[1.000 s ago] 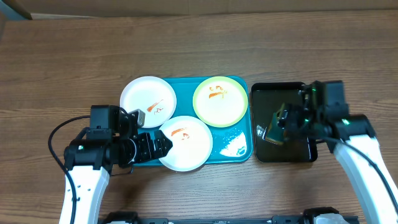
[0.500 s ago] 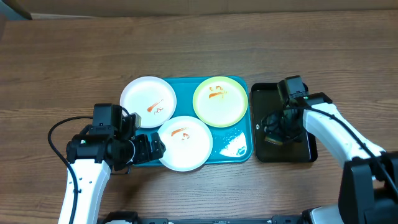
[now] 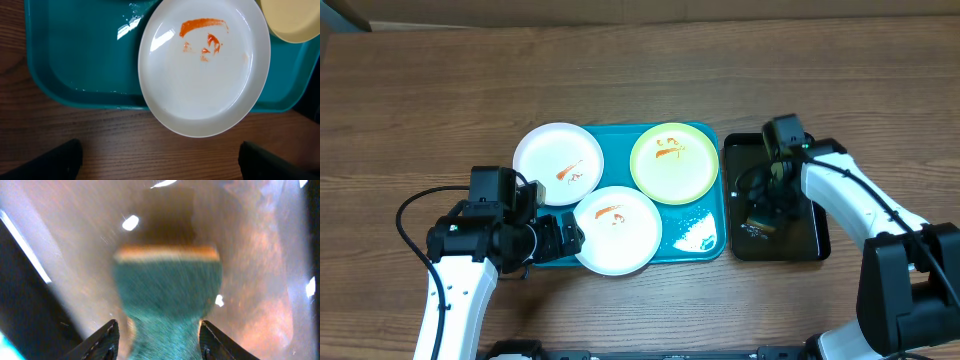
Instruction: Clean dirty plates on tray and stack at the side
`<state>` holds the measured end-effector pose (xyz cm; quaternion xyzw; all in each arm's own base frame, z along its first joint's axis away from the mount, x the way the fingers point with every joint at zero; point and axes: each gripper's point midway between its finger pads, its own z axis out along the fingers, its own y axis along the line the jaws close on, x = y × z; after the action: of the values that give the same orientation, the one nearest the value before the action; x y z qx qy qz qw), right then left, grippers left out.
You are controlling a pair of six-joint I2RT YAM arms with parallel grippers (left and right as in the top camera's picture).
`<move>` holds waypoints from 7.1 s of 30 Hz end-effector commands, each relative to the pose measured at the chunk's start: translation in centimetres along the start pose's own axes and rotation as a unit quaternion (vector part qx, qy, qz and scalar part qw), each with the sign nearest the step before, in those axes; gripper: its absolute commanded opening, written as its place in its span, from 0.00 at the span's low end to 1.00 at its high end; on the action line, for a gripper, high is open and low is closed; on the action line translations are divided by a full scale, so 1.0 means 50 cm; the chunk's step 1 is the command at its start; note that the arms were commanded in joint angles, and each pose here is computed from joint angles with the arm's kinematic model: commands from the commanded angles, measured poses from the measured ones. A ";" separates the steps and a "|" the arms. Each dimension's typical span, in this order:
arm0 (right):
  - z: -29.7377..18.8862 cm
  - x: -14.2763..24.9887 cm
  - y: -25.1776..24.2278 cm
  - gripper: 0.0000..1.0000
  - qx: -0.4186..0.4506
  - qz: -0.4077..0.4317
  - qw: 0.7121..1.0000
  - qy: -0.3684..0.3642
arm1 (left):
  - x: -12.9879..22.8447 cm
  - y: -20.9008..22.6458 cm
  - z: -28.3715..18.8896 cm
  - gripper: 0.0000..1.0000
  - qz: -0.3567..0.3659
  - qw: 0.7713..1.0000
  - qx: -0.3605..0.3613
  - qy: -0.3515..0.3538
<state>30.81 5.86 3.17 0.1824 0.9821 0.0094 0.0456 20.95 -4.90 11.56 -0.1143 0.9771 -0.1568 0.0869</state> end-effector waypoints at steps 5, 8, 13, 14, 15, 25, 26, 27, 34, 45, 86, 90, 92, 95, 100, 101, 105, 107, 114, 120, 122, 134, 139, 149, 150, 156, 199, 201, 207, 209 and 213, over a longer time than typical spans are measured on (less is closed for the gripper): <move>-0.019 -0.019 -0.003 0.55 0.015 -0.002 1.000 -0.018 | -0.013 -0.003 -0.009 1.00 0.001 1.000 -0.002 -0.011; -0.008 -0.005 -0.010 0.55 0.019 0.000 1.000 -0.009 | -0.013 -0.003 -0.009 1.00 0.001 1.000 -0.002 -0.011; 0.023 0.020 -0.011 0.55 0.006 0.002 1.000 0.005 | -0.013 -0.003 -0.009 1.00 0.001 1.000 -0.002 -0.011; 0.026 0.019 -0.011 0.55 0.005 0.002 1.000 0.002 | -0.013 -0.004 -0.009 1.00 0.001 1.000 -0.002 -0.011; 0.028 0.017 -0.010 0.55 0.003 0.002 1.000 -0.001 | -0.013 -0.003 -0.009 1.00 0.001 1.000 -0.002 -0.011; 0.047 0.042 -0.025 0.13 0.013 0.002 1.000 0.013 | -0.013 -0.004 -0.009 1.00 0.001 1.000 -0.002 -0.011; 0.048 0.044 -0.026 0.08 0.013 0.002 1.000 0.014 | -0.013 -0.003 -0.009 1.00 0.001 1.000 -0.002 -0.011; 0.049 0.044 -0.027 0.04 0.013 0.002 1.000 0.015 | -0.013 -0.004 -0.009 1.00 0.001 1.000 -0.002 -0.011; 0.048 0.037 -0.027 0.04 0.015 0.001 1.000 0.007 | -0.013 -0.004 -0.009 1.00 0.001 1.000 -0.002 -0.011; -0.067 -0.028 0.013 0.04 -0.010 -0.018 0.999 -0.031 | -0.013 -0.004 -0.009 1.00 0.001 1.000 -0.002 -0.011; -0.197 -0.038 0.031 0.04 -0.051 -0.042 0.996 -0.067 | 0.020 -0.031 0.208 0.72 0.094 0.983 -0.023 0.156; -0.197 -0.036 0.033 0.04 -0.053 -0.043 0.996 -0.065 | 0.014 -0.032 0.216 0.47 0.095 0.984 -0.022 0.152; -0.197 -0.032 0.040 0.04 -0.064 -0.056 0.995 -0.060 | 0.009 -0.033 0.217 0.44 0.097 0.984 -0.021 0.147; -0.201 -0.021 0.070 0.04 -0.104 -0.102 0.988 -0.049 | 0.000 -0.035 0.220 0.31 0.100 0.985 -0.021 0.137; -0.217 0.002 0.126 0.04 -0.184 -0.159 0.969 -0.032 | -0.018 -0.046 0.225 0.21 0.101 0.988 -0.010 0.118; -0.220 0.008 0.137 0.04 -0.197 -0.163 0.966 -0.028 | -0.020 -0.048 0.226 0.20 0.101 0.988 -0.006 0.116; -0.230 0.043 0.197 0.04 -0.224 -0.207 0.952 -0.026 | -0.022 -0.049 0.226 0.17 0.095 0.989 -0.006 0.114; -0.233 0.069 0.238 0.04 -0.234 -0.241 0.942 -0.030 | -0.024 -0.050 0.226 0.12 0.095 0.989 -0.006 0.112; -0.225 0.132 0.322 0.04 -0.239 -0.288 0.927 -0.034 | -0.025 -0.049 0.227 0.04 0.096 0.989 -0.007 0.110; -0.202 0.185 0.354 0.04 -0.235 -0.324 0.916 -0.012 | -0.033 -0.053 0.229 0.04 0.098 0.990 -0.004 0.102; -0.179 0.211 0.366 0.04 -0.227 -0.339 0.913 0.006 | -0.033 -0.053 0.229 0.04 0.098 0.990 -0.004 0.102; -0.095 0.271 0.460 0.04 -0.227 -0.379 0.897 0.004 | -0.033 -0.054 0.229 0.04 0.098 0.990 -0.002 0.103; -0.096 0.267 0.493 0.04 -0.246 -0.382 0.891 -0.017 | -0.033 -0.054 0.229 0.04 0.098 0.990 -0.002 0.103; -0.101 0.274 0.515 0.04 -0.274 -0.265 0.924 0.023 | -0.033 -0.054 0.229 0.04 0.098 0.990 -0.002 0.103; -0.097 0.275 0.514 0.04 -0.272 -0.255 0.927 0.028 | -0.033 -0.054 0.229 0.04 0.098 0.990 -0.002 0.103; -0.058 0.282 0.505 0.04 -0.251 -0.224 0.940 0.052 | -0.032 -0.054 0.228 0.04 0.098 0.990 -0.002 0.104; -0.082 0.237 0.334 0.04 -0.150 -0.338 0.924 0.093 | -0.023 -0.040 0.226 0.04 0.095 0.989 -0.019 0.113; -0.082 0.243 0.343 0.04 -0.153 -0.345 0.922 0.090 | -0.023 -0.040 0.226 0.04 0.095 0.989 -0.019 0.113; -0.078 0.228 0.367 0.04 -0.140 -0.360 0.921 0.041 | -0.022 -0.042 0.226 0.04 0.095 0.989 -0.017 0.113; -0.073 0.203 0.351 0.04 -0.104 -0.323 0.941 0.018 | -0.020 -0.047 0.226 0.04 0.094 0.989 -0.010 0.115; -0.103 0.157 0.329 0.04 -0.092 -0.255 0.962 -0.016 | -0.019 -0.049 0.225 0.04 0.093 0.989 -0.007 0.117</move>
<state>26.11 25.49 4.94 -0.1485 0.9839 0.0987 0.0126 24.53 -10.11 1.89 -0.0004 0.9884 -0.1511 -0.0132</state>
